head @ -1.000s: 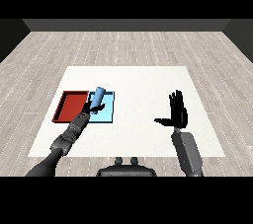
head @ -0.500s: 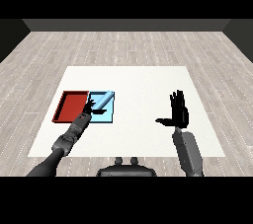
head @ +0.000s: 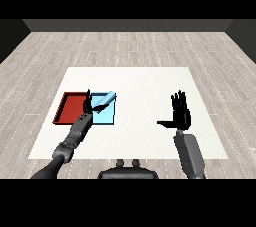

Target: Pick the blue can and put it in the blue box

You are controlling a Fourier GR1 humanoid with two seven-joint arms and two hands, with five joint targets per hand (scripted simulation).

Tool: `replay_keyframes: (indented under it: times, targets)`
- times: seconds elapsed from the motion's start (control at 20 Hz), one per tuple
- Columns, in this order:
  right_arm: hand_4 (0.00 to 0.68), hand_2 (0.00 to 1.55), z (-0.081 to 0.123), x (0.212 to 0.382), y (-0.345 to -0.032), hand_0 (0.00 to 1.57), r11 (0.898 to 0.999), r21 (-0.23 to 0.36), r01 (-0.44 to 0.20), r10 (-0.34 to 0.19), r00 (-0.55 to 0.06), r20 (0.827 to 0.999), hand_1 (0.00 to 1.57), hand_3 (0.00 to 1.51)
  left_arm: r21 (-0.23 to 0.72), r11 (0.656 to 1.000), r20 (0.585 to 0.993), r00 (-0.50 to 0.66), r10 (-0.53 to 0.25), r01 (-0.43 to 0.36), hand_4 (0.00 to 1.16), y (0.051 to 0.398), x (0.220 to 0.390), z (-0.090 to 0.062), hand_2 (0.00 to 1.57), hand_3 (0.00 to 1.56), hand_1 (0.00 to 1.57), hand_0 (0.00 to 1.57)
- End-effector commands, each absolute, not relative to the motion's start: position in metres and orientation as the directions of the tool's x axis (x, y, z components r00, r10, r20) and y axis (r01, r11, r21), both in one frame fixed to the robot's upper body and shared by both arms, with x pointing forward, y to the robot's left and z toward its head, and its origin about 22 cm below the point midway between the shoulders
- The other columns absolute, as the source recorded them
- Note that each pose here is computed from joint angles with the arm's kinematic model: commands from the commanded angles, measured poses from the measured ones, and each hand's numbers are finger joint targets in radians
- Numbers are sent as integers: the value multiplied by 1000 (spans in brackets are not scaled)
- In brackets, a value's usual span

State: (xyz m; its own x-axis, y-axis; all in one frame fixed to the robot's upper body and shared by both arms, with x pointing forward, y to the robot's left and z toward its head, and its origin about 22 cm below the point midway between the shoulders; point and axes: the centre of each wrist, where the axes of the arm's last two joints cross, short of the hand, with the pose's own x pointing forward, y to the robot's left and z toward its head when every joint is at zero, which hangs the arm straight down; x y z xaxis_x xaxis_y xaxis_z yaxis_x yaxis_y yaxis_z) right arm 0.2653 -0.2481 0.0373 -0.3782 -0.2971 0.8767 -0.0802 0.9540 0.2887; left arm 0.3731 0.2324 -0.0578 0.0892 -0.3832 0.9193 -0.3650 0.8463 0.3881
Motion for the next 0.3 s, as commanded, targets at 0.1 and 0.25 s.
replay_keyframes:
  times: [0.1, 0.25]
  targets:
    - [0, 0, 40, 268, -242, 0, 963, 256, -84, -269, -359, 894, 0, 0, 165, 947, 913, -320, -252, -275, 0, 200, 359, -53, 0, 0, 0, 0]
    - [0, 0, 37, 256, -261, 0, 972, 224, -74, -236, -349, 907, 0, 0, 114, 974, 897, -402, -185, -196, 0, 218, 343, -50, 0, 0, 0, 0]
